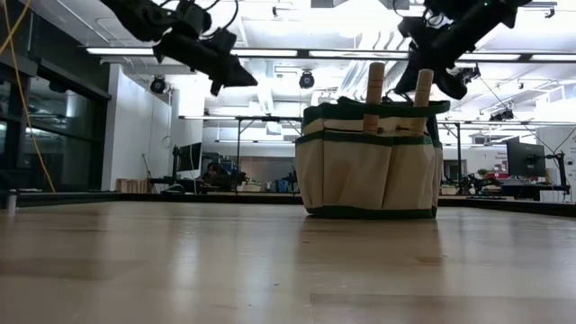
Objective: Pick & Place Garden tools in Gardening bag
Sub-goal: Put the shear scissor into the gardening bag
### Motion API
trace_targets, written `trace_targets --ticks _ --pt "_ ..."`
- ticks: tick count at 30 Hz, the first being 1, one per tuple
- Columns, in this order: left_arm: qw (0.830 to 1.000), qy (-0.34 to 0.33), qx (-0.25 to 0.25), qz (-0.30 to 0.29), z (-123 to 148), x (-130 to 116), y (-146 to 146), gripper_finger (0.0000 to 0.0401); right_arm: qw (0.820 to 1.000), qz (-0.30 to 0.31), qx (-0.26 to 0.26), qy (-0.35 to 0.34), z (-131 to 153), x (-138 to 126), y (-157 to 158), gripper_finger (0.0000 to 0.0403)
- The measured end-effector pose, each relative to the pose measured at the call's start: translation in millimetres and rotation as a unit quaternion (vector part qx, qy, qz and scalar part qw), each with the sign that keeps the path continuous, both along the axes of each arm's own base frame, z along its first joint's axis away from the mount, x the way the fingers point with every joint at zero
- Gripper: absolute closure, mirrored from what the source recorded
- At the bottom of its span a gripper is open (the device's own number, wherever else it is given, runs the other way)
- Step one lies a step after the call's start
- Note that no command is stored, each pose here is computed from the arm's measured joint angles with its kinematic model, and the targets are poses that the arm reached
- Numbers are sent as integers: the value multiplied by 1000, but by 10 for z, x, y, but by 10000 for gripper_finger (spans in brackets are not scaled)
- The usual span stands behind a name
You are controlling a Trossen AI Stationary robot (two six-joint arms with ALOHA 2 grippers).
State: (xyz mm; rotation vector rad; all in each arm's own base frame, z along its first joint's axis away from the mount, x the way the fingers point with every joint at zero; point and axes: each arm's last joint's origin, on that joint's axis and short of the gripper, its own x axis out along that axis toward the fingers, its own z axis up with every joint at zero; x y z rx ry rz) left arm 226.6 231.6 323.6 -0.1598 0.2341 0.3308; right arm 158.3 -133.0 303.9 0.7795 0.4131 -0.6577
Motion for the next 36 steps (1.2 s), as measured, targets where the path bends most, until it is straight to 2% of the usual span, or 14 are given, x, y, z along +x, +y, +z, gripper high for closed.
trace_targets --ticks 6,18,24,28,36 --pt "999 -13 24 -19 104 141 -227 401 999 4 -27 -30 151 -41 39 399" --pt "987 -101 94 -76 353 428 -640 401 992 32 -98 -66 685 -92 92 399" --pt "988 -109 89 -68 367 531 -801 396 987 55 -123 -92 906 -89 167 399" --pt "986 -121 80 -83 385 584 -903 363 982 74 -139 -107 1042 -67 245 399" --pt "982 -148 60 -105 487 660 -1068 262 976 95 -153 -120 1182 25 384 399"
